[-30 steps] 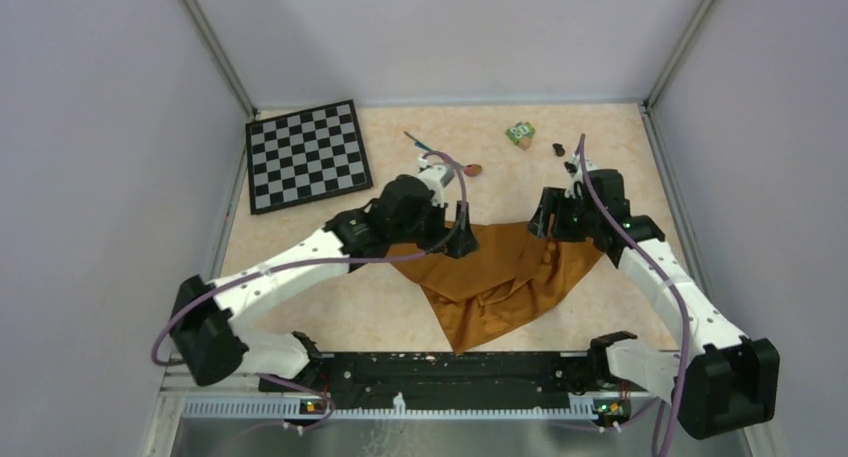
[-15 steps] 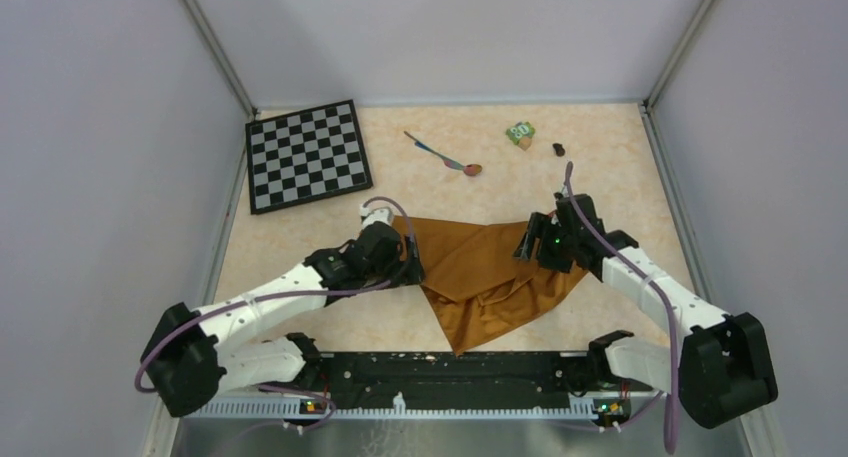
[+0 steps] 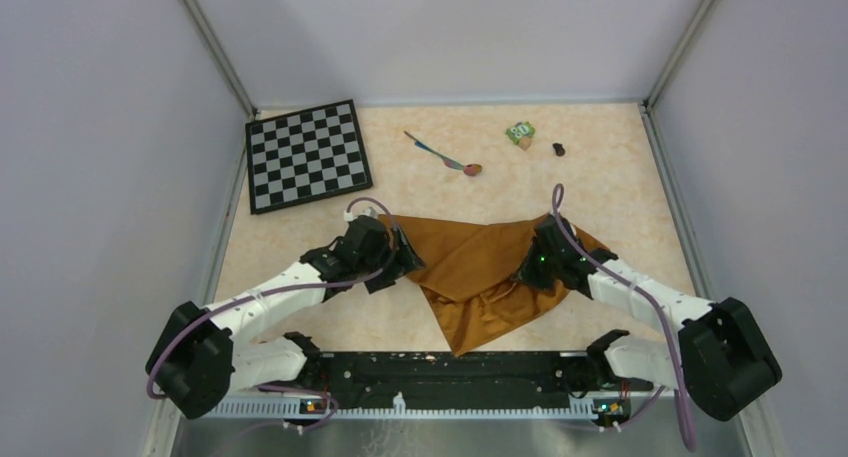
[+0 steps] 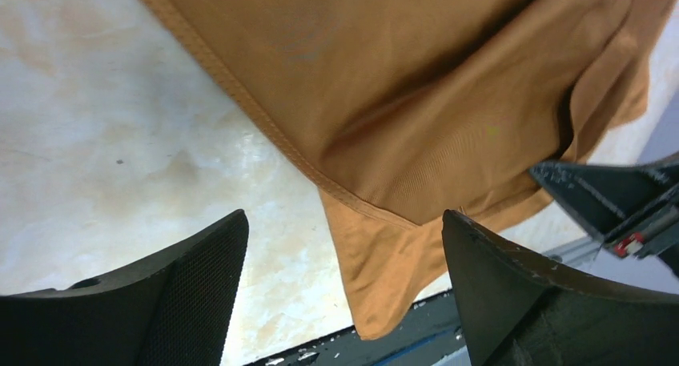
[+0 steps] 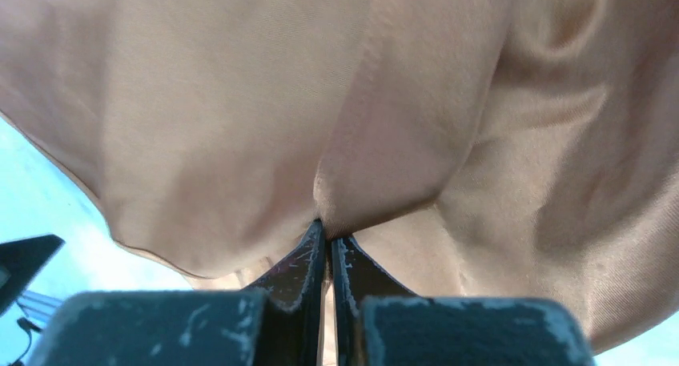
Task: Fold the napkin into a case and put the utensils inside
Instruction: Pick up the crumpled napkin from the center of the board, then flatten out the crumpled napkin at the center of the board.
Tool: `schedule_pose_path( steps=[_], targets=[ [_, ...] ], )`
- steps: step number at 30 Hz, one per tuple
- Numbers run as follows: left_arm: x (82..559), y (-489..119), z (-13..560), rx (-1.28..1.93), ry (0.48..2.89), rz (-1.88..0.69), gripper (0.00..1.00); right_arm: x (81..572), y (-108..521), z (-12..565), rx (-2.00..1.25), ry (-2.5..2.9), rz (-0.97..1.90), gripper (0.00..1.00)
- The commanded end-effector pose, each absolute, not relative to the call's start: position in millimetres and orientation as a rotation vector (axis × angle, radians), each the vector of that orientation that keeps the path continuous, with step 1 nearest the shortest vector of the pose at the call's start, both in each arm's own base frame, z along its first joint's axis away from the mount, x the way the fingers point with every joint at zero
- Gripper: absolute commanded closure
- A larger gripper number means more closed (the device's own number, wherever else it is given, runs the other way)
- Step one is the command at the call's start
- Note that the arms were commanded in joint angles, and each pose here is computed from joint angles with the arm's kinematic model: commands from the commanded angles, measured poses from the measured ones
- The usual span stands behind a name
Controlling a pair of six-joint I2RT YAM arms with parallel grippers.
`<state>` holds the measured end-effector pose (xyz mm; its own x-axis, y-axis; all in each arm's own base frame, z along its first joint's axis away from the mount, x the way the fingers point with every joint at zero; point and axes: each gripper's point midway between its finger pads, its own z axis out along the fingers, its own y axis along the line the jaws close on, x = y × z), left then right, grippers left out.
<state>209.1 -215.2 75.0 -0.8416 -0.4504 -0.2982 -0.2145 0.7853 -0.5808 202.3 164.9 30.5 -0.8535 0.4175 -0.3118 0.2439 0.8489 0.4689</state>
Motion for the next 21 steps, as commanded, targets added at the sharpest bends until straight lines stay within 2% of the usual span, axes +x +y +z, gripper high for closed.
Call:
schedule_pose_path(
  steps=[1,5,12,18,21],
  targets=[
    [213.7,-239.3,101.9,-0.315,2.479,-0.941,0.06,248.4,163.2,94.8,0.505,2.399,0.565,1.0],
    [214.1,-245.9,126.3,-0.154,2.363,-1.026,0.02,269.9,138.5,135.8,0.709,2.261,0.644,1.0],
    [219.6,-257.3,162.5,-0.031,2.231,-1.111,0.02,320.9,103.8,185.2,1.121,1.913,0.829,1.0],
    [238.3,-265.3,183.1,0.052,2.243,-1.032,0.02,386.7,73.9,204.7,1.202,1.746,0.736,1.0],
    [246.5,-266.8,184.0,0.063,2.262,-0.99,0.02,416.9,64.9,193.7,1.219,1.763,0.705,1.0]
  ],
)
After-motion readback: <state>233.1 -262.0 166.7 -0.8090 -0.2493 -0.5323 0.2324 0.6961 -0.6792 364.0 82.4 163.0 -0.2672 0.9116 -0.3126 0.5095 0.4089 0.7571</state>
